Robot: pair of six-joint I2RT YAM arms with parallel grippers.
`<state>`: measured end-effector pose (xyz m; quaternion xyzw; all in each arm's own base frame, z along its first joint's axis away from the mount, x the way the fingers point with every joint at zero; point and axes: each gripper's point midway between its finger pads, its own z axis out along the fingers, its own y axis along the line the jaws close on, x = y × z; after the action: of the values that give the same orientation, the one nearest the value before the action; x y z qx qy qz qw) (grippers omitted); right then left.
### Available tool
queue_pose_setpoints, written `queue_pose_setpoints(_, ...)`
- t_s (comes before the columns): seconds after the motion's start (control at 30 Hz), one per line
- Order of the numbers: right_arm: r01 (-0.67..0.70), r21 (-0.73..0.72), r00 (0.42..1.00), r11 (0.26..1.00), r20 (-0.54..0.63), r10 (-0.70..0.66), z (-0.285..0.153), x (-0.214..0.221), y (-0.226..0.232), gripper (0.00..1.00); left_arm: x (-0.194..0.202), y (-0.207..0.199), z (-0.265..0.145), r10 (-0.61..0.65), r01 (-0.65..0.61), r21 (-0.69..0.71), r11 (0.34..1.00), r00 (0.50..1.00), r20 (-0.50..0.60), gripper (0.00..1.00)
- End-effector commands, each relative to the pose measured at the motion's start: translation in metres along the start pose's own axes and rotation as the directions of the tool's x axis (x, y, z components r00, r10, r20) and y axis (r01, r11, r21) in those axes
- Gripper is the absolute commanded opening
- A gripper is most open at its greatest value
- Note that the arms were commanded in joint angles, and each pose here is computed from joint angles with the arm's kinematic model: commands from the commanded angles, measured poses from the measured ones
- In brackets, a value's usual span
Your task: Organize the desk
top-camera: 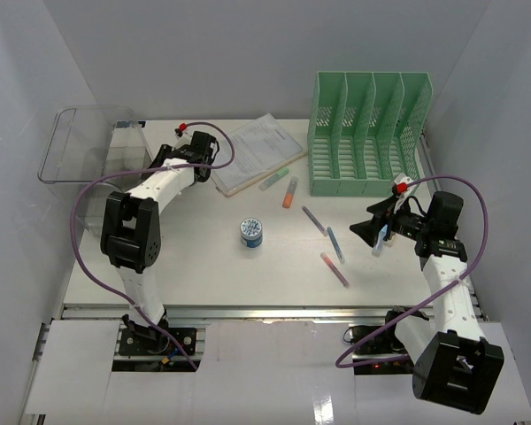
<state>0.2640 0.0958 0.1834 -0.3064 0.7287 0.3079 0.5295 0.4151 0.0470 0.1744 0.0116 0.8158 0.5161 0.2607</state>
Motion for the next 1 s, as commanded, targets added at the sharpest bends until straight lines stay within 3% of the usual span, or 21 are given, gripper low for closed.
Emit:
queue_pose_setpoints(0.0, 0.068, -0.001, 0.997, 0.998, 0.032, -0.068, -0.003, -0.022, 0.002, 0.9, 0.006, 0.007, 0.006, 0.002, -0.002, -0.029, 1.0, 1.0, -0.018, 0.37)
queue_pose_setpoints(0.2, 0.071, -0.006, 0.997, 0.997, 0.035, -0.07, -0.003, -0.023, 0.003, 0.9, 0.01, 0.006, 0.008, 0.016, -0.017, -0.03, 0.999, 1.0, -0.025, 0.12)
queue_pose_setpoints(0.43, 0.07, -0.022, 0.997, 0.997, 0.04, -0.069, -0.003, -0.025, 0.006, 0.9, 0.004, 0.01, 0.001, -0.013, 0.013, 0.018, 1.0, 1.0, -0.006, 0.0)
queue_pose_setpoints(0.67, 0.095, -0.081, 0.994, 0.992, 0.052, -0.091, 0.001, -0.027, 0.019, 0.9, -0.009, -0.005, -0.035, -0.095, 0.097, 0.192, 0.977, 0.995, -0.021, 0.0)
queue_pose_setpoints(0.97, 0.1, -0.334, 0.995, 0.937, 0.044, -0.091, 0.028, -0.042, 0.079, 0.9, -0.034, -0.005, -0.074, -0.157, 0.143, 0.309, 0.94, 0.987, 0.022, 0.0)
